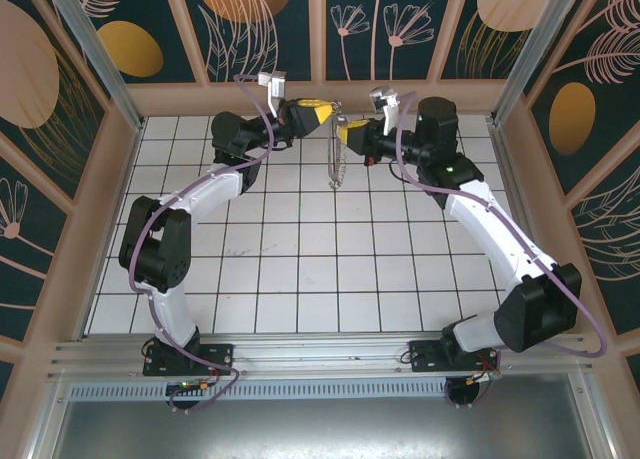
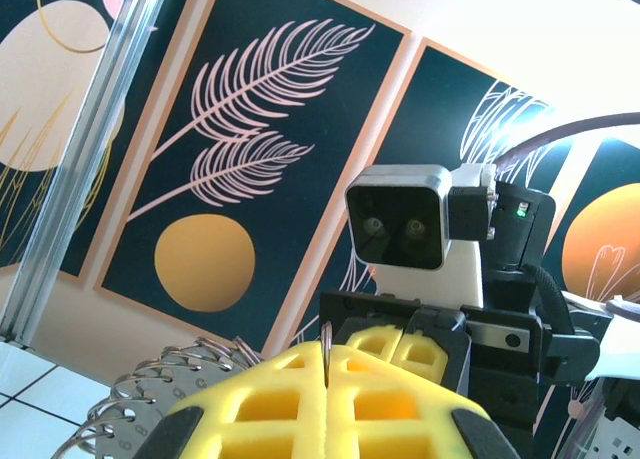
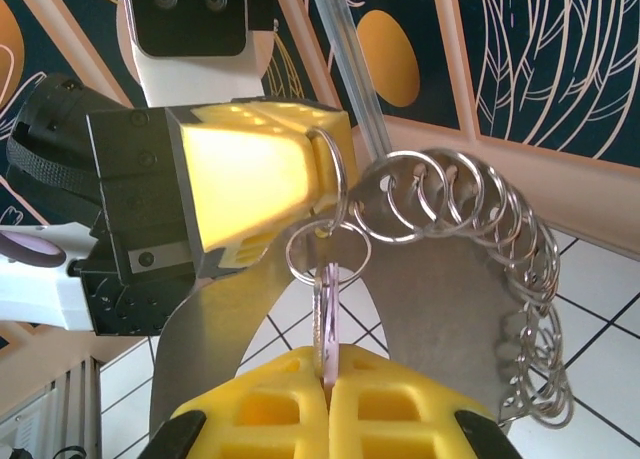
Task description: Put the keys on the keyring
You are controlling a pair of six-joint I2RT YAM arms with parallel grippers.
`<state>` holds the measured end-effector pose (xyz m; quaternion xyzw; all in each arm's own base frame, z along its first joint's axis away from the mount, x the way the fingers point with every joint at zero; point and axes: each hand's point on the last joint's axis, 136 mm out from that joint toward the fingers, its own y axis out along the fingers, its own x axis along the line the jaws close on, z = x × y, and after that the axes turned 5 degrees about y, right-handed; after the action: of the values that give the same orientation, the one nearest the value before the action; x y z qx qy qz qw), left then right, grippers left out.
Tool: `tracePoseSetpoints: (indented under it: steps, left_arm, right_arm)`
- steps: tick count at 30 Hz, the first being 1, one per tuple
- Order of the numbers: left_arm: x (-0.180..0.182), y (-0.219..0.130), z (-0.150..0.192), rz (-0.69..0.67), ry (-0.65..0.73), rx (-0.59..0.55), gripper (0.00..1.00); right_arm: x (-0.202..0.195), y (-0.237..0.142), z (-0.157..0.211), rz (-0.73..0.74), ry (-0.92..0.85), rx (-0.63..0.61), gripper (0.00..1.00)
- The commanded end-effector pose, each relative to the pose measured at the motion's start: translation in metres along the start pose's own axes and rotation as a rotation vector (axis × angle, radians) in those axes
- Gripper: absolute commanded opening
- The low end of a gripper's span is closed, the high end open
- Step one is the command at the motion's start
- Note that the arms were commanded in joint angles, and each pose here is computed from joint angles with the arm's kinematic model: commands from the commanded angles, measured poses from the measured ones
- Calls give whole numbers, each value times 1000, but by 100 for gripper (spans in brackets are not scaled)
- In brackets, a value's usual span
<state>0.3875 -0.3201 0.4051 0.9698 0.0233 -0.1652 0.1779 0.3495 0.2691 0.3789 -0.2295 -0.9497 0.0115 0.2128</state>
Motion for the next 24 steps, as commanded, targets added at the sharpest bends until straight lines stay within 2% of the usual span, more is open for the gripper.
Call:
tracePoseSetpoints:
  steps: [1, 16, 24]
  left_arm:
    - [-16, -3, -24, 11, 89, -53, 0]
    - [-14, -4, -18, 19, 80, -37, 0]
    - [-15, -4, -17, 18, 81, -35, 0]
  right_arm:
    - [2, -2, -17, 2, -43, -10, 0]
    - [-9, 12, -29, 32, -85, 61, 0]
    - [-16, 13, -37, 75, -110, 55, 0]
